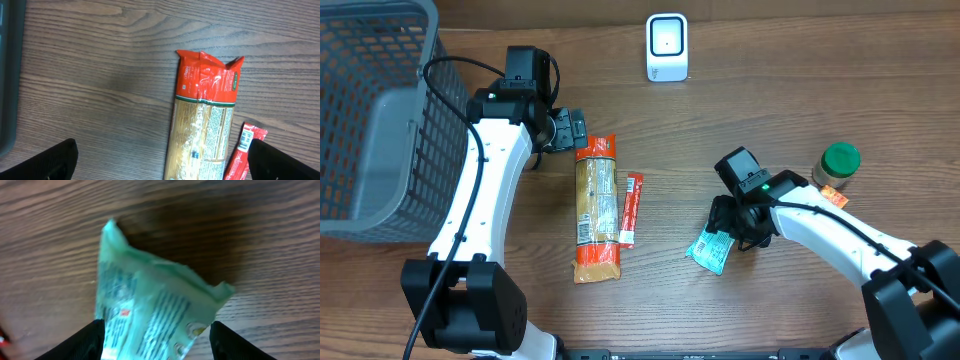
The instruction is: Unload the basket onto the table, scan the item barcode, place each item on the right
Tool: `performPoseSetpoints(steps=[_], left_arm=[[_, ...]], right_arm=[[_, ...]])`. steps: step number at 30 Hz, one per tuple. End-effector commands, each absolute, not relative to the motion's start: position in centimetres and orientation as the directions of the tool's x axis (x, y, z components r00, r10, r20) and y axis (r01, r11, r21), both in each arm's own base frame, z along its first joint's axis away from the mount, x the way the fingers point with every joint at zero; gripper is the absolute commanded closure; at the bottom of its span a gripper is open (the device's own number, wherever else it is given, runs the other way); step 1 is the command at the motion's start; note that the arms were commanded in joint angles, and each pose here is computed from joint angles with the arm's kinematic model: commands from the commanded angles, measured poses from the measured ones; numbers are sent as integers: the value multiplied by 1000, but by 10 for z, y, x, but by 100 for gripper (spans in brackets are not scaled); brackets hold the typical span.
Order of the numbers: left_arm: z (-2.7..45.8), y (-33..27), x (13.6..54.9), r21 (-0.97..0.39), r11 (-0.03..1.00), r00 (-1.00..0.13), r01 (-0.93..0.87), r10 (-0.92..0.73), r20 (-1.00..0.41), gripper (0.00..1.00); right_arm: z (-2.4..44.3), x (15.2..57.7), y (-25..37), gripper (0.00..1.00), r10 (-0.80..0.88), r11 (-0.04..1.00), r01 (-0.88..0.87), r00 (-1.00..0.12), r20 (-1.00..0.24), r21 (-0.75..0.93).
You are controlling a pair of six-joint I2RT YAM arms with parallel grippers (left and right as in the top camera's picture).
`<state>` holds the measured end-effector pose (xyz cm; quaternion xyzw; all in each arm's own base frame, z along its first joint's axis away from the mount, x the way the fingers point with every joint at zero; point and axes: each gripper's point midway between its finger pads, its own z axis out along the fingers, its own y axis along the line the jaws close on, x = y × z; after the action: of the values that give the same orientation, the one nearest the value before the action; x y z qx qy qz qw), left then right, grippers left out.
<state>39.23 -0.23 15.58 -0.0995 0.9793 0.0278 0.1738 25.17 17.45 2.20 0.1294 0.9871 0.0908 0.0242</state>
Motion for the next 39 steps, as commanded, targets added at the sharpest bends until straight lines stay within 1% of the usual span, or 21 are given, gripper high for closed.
performPoseSetpoints(steps=[1, 3, 9, 12, 17, 21, 26, 32, 36, 39], left_arm=[[166, -1, 395, 21, 979, -911, -203, -181, -372, 0], [166, -1, 395, 21, 979, -911, -203, -181, -372, 0], [166, -1, 395, 21, 979, -911, -203, -180, -372, 0], [166, -1, 395, 21, 979, -911, -203, -180, -372, 0], [166, -1, 395, 21, 979, -911, -203, -181, -372, 0], [166, -1, 395, 21, 979, -911, -203, -180, -372, 0], [166, -1, 395, 21, 979, -911, -203, -181, -372, 0], [166, -1, 395, 21, 979, -911, -203, -181, -372, 0], [166, -1, 395, 21, 979, -911, -203, -181, -372, 0], [166, -1, 395, 21, 979, -911, -203, -181, -372, 0]], right_arm=[[19, 255, 169, 32, 319, 937, 309, -947, -42, 160], [19, 255, 169, 35, 319, 937, 309, -947, -43, 163], [20, 258, 175, 38, 313, 934, 300, -949, -39, 195], [24, 259, 191, 39, 258, 932, 243, -966, -22, 268], [29, 262, 208, 39, 240, 908, 223, -971, -4, 354], [27, 264, 200, 38, 248, 921, 227, -968, -28, 318], [22, 256, 184, 37, 164, 960, 149, -985, -45, 235], [19, 235, 177, 37, 160, 967, 164, -986, 40, 192], [22, 220, 183, 37, 150, 958, 174, -982, 118, 228], [24, 214, 192, 37, 141, 948, 178, -978, 153, 264]])
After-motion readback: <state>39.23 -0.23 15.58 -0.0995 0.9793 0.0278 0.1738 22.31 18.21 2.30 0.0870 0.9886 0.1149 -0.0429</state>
